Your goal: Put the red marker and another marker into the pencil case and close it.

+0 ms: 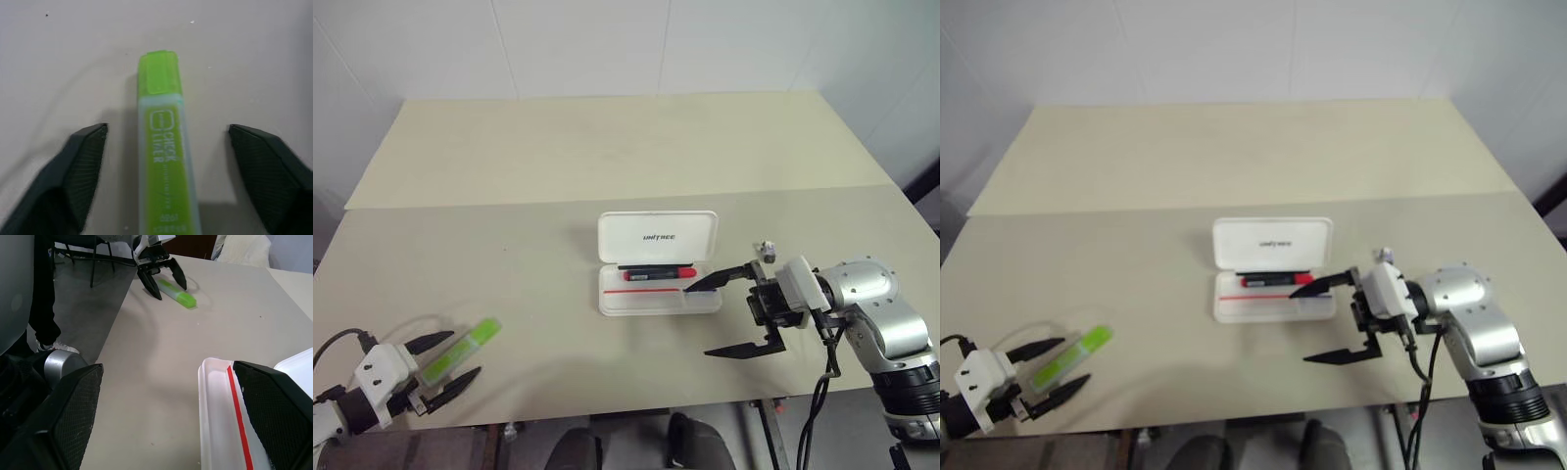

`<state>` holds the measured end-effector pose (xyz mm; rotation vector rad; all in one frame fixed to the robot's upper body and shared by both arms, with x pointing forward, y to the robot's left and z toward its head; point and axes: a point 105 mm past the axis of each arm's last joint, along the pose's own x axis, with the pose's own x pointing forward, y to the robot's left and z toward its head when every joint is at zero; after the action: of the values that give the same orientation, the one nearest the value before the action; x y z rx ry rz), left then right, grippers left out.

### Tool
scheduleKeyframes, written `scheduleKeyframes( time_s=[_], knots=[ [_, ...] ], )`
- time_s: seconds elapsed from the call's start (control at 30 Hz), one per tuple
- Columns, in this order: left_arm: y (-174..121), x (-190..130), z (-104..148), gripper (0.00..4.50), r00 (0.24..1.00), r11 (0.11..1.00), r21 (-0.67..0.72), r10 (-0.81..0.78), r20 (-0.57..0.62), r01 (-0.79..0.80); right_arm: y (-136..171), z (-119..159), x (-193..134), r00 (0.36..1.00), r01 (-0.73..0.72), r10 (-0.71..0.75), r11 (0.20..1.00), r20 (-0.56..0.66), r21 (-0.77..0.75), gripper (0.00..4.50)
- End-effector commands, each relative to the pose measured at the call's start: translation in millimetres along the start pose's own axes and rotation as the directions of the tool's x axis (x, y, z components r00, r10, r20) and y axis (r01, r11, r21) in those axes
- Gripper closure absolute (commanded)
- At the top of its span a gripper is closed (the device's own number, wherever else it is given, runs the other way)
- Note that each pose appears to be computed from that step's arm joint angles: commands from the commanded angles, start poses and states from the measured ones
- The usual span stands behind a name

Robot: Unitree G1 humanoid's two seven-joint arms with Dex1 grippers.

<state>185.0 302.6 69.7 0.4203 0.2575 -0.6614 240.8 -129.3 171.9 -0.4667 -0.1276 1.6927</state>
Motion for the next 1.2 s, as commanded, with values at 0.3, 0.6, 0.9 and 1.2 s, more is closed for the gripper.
scheduleKeyframes(
  time_s=[0.3,0.6,0.9,1.2],
  knots=[
    [1,15,2,3.38,0.999,1.000,-0.017,0.023,0.023,-0.022,2,4,-4,1.000,-0.010,0.010,1.000,-0.023,-0.030,0.00],
    [-4,44,74,3.38,0.977,0.991,0.117,-0.088,0.195,0.066,1,-2,-2,1.000,0.006,-0.007,1.000,-0.030,-0.029,0.00],
    [-20,64,120,3.38,0.928,0.936,0.257,-0.300,0.220,0.242,2,-11,-9,0.997,0.060,-0.060,0.998,-0.057,0.002,0.00],
    [-52,108,141,3.38,0.851,0.844,0.373,-0.482,0.209,0.386,11,-13,-18,0.986,0.136,-0.135,0.991,-0.094,0.009,0.00]
  ],
)
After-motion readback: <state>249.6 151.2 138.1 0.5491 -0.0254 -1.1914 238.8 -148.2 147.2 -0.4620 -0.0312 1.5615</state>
